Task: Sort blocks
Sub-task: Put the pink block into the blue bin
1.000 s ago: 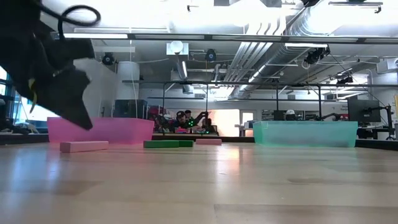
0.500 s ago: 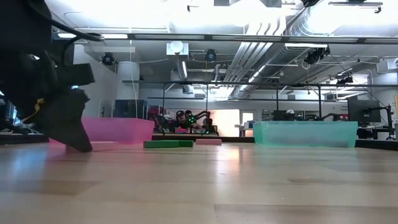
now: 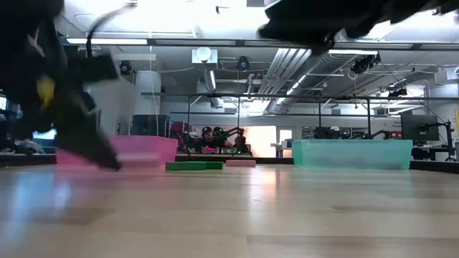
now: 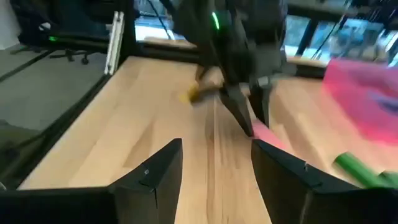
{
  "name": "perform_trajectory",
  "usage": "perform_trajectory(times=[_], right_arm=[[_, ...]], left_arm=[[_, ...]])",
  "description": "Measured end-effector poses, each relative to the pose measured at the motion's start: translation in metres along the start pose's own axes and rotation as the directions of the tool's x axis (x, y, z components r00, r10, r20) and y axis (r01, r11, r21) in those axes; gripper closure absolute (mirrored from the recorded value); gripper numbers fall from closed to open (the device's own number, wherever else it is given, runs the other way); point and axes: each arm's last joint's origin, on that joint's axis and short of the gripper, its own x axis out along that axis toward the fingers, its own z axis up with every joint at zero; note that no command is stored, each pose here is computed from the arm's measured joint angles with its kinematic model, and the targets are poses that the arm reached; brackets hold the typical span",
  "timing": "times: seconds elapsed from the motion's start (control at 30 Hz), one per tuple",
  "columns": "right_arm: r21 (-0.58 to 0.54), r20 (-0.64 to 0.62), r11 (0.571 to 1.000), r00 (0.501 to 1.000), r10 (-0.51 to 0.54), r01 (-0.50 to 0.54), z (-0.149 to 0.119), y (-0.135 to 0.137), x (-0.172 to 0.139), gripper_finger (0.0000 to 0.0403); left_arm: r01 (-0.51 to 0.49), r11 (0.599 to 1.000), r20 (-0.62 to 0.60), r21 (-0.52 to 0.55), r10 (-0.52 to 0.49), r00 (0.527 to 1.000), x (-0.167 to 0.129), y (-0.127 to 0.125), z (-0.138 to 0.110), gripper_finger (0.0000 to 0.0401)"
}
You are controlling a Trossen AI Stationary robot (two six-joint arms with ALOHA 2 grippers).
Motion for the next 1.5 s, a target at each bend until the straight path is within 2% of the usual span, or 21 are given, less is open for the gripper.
perform_trajectory(times=[0.13,0.3,0.47,0.63,0.9,1.1,1.2,1.37,1.5], right_arm=[[0.039,-0.023,0.999,1.0,-0.012,0.013,-0.016,-0.02,0.024,0.0226],[0.083,0.029,0.997,1.0,0.001,-0.003,-0.029,-0.039,0.046,0.0226],[0.148,0.061,0.989,0.998,-0.016,0.007,-0.028,-0.05,0.051,0.0226],[0.199,0.069,0.976,0.995,0.078,-0.091,-0.027,-0.051,0.052,0.0226],[0.103,0.132,0.989,0.987,0.09,-0.104,-0.011,-0.045,0.055,0.0226],[0.095,0.119,0.991,0.99,0.082,-0.094,0.008,-0.045,0.066,0.023],[0.067,0.053,0.994,0.995,0.087,-0.09,0.009,-0.043,0.069,0.0254],[0.053,-0.003,0.995,0.996,0.089,-0.088,0.011,-0.04,0.072,0.0329],[0.053,-0.014,0.998,0.999,0.045,-0.045,0.012,-0.04,0.069,0.0329]], left_arm=[[0.091,0.995,0.118,0.03,-0.094,0.989,-0.006,-0.011,0.018,0.0325],[0.203,0.975,0.284,0.093,-0.222,0.933,-0.018,-0.023,0.041,0.0325],[0.232,0.966,0.376,0.117,-0.259,0.89,-0.027,-0.025,0.054,0.0325],[0.256,0.961,0.442,0.107,-0.277,0.854,-0.032,-0.026,0.063,0.0325],[0.269,0.957,0.465,0.107,-0.288,0.837,-0.035,-0.027,0.066,0.0324],[0.274,0.955,0.462,0.112,-0.294,0.837,-0.034,-0.027,0.066,0.0323],[0.279,0.953,0.459,0.116,-0.301,0.836,-0.034,-0.027,0.066,0.0322],[0.286,0.949,0.448,0.131,-0.314,0.837,-0.034,-0.028,0.064,0.0321],[0.28,0.952,0.453,0.126,-0.306,0.837,-0.034,-0.028,0.065,0.0306]])
